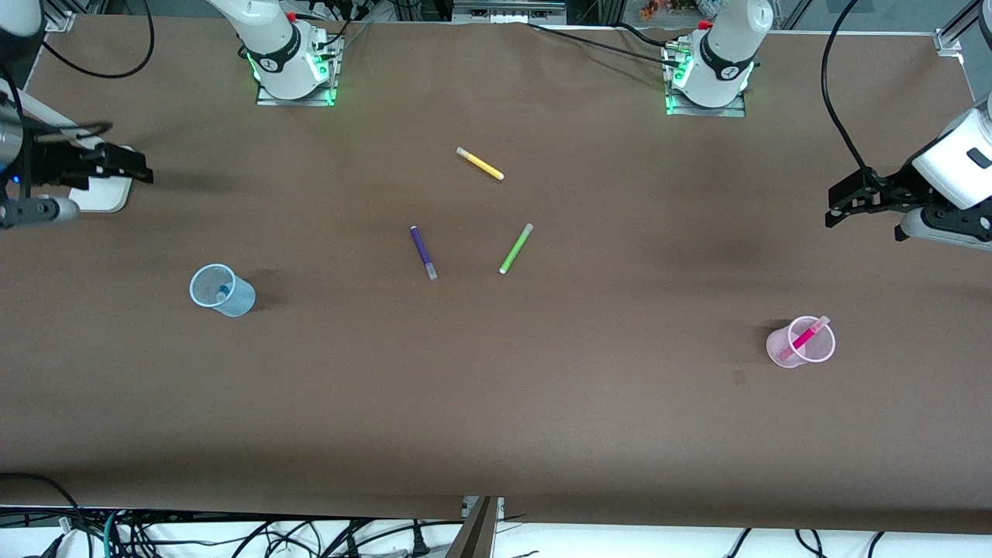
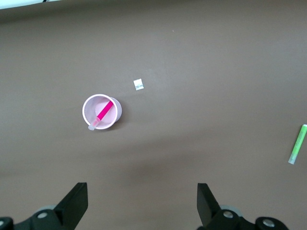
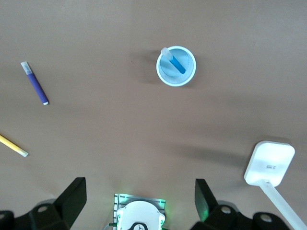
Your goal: Place pink and blue markers in matching cups
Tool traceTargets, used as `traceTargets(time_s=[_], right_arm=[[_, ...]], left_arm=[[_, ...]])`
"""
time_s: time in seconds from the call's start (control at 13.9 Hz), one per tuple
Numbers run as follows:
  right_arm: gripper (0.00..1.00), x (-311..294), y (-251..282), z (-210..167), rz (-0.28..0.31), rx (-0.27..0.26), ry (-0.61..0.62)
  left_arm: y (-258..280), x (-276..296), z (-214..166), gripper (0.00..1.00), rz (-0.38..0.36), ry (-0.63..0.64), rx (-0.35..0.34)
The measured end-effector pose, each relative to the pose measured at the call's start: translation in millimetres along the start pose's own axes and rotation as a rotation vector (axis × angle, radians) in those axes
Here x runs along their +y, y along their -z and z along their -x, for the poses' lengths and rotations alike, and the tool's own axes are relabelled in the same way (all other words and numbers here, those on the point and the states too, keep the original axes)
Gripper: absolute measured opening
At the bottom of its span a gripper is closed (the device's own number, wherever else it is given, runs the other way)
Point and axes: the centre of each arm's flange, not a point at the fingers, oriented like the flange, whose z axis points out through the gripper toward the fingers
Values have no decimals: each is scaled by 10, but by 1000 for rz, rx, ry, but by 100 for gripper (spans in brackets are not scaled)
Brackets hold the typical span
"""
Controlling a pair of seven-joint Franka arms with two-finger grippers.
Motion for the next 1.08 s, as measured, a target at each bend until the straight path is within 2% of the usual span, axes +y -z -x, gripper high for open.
traceTargets(time_s=[0.22,0.36,1.08], right_arm=[[100,-23,254,275,9,54,-5],[100,-19,336,373,19,72,-8],[100,73,268,342,16,53,-36]], left_arm=[[-94,-48,-50,100,2,6,-4],[-104,-62,-52,100,2,8,-5],[-101,-52,-54,100,2,6,-5]])
